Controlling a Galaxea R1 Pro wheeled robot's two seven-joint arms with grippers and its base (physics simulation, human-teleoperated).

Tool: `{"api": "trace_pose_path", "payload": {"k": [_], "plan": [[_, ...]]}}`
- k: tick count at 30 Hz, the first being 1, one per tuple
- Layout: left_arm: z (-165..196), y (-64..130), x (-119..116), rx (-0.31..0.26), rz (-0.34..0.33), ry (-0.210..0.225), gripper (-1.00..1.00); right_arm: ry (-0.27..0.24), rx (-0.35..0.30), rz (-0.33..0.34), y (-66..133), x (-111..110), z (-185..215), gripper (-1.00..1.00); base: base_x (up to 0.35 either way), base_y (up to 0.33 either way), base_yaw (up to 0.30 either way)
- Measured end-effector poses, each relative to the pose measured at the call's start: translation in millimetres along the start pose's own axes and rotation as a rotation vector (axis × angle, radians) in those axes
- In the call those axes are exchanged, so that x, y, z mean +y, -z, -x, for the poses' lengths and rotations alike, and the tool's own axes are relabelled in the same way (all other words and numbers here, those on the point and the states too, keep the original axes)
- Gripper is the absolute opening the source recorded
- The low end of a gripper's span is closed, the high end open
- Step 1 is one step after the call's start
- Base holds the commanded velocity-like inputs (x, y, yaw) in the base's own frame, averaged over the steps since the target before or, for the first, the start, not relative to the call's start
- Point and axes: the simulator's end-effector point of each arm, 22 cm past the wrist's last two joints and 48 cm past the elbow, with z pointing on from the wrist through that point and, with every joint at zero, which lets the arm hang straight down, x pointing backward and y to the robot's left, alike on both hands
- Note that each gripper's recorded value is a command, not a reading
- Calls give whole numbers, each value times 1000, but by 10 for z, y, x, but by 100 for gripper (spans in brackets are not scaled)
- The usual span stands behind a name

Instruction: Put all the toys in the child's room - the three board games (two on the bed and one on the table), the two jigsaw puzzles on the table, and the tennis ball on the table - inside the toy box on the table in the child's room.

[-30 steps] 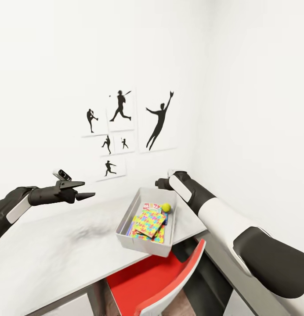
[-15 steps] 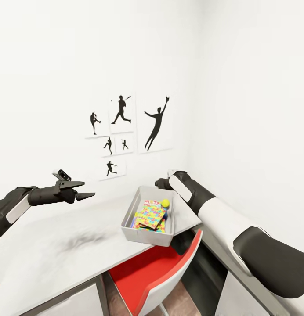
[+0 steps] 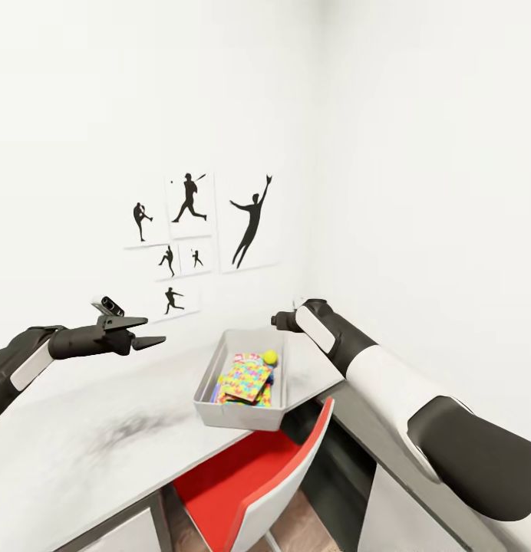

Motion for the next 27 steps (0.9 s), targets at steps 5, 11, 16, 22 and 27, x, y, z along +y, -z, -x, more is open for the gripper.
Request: {"api": "trace_pose_path", "payload": {"k": [5, 11, 16, 22, 27], "plan": [[1, 0, -15, 0, -1, -3, 100, 1, -5, 1, 15, 9, 17, 100, -156, 158, -50], [1, 0, -18, 0, 0, -3, 100, 0, -2, 2, 19, 14, 11, 100, -132, 178, -167], [10, 37, 32, -13, 8, 10, 100, 0, 0, 1, 17, 6, 6, 100, -28, 109, -266], [15, 57, 56, -19, 12, 16, 100, -2, 2, -1, 11, -8, -2, 100, -31, 105, -280], [15, 54, 61, -20, 12, 17, 100, -3, 3, -1, 6, -9, -8, 100, -129, 118, -282]]}}
